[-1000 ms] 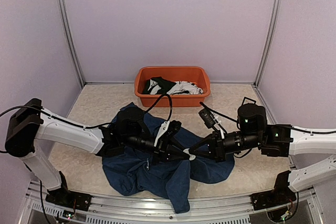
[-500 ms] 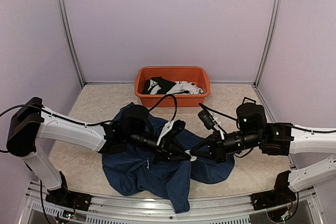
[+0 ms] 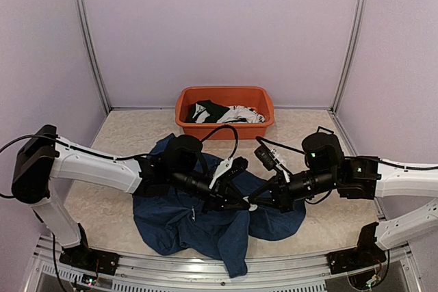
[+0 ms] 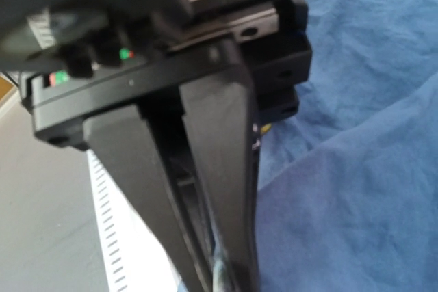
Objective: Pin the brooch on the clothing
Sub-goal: Pin the brooch onto the flattened clothing.
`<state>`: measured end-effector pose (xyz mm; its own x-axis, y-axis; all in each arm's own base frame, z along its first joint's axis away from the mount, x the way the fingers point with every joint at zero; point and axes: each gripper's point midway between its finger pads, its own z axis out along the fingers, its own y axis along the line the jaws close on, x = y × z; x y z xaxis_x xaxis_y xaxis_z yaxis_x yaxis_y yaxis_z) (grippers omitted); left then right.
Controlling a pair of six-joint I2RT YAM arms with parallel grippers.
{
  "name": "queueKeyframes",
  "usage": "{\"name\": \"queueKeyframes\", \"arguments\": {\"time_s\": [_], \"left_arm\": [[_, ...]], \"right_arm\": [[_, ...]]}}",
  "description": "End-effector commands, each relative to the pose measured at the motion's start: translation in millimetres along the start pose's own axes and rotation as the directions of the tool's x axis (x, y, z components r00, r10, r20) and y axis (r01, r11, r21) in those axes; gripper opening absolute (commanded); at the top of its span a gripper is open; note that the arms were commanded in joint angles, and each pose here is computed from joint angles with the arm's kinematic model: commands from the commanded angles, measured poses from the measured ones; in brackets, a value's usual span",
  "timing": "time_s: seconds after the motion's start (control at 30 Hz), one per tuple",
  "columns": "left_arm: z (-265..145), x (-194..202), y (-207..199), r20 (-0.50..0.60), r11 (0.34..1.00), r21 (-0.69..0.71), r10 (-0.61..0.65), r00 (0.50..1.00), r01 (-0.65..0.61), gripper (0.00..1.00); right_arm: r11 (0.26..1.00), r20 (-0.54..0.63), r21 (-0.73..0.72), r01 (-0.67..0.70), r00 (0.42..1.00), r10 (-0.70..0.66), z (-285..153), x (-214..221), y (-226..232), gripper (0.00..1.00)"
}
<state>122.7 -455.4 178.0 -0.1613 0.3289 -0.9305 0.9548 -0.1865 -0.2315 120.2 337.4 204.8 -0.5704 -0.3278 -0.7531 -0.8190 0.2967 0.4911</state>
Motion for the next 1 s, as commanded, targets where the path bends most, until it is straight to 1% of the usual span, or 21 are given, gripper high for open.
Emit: {"name": "queueKeyframes", "arguments": {"time_s": [0.0,0.2,0.37,0.53,0.77,0.87,0.93,0.97], "left_arm": [[11,-5,7,-0.023,0.999,-0.042,0.018,1.0,-0.019,0.0],[14,-2,15,-0.068,0.996,-0.088,-0.013,0.998,0.007,0.0],[17,-1,16,-0.101,0.995,-0.097,-0.026,0.995,0.017,0.0],[21,2,8,-0.137,0.998,-0.064,-0.01,0.991,0.001,0.0],[19,3,0,-0.137,0.999,-0.029,0.013,0.99,-0.018,0.01],[16,0,0,-0.109,0.999,-0.043,0.027,0.994,-0.032,0.14],[12,-2,2,-0.089,0.998,-0.055,0.026,0.996,-0.031,0.26],[10,-4,2,-0.077,0.998,-0.059,0.024,0.997,-0.029,0.29]], "right_arm": [[0.999,0.075,-0.017,0.03,0.997,-0.029,0,-29,13,0.0],[0.999,0.067,-0.007,0.033,0.997,-0.032,2,-27,13,0.0],[0.999,0.06,-0.001,0.04,0.997,-0.039,4,-27,14,0.0],[0.999,0.046,0.008,0.047,0.998,-0.047,6,-24,13,0.0],[0.999,0.045,0.015,0.052,0.998,-0.052,5,-23,12,0.0],[0.998,0.044,0.021,0.051,0.998,-0.052,4,-20,10,0.0],[0.998,0.046,0.028,0.052,0.998,-0.053,3,-18,8,0.0],[0.998,0.046,0.031,0.051,0.998,-0.052,3,-17,7,0.0]]}}
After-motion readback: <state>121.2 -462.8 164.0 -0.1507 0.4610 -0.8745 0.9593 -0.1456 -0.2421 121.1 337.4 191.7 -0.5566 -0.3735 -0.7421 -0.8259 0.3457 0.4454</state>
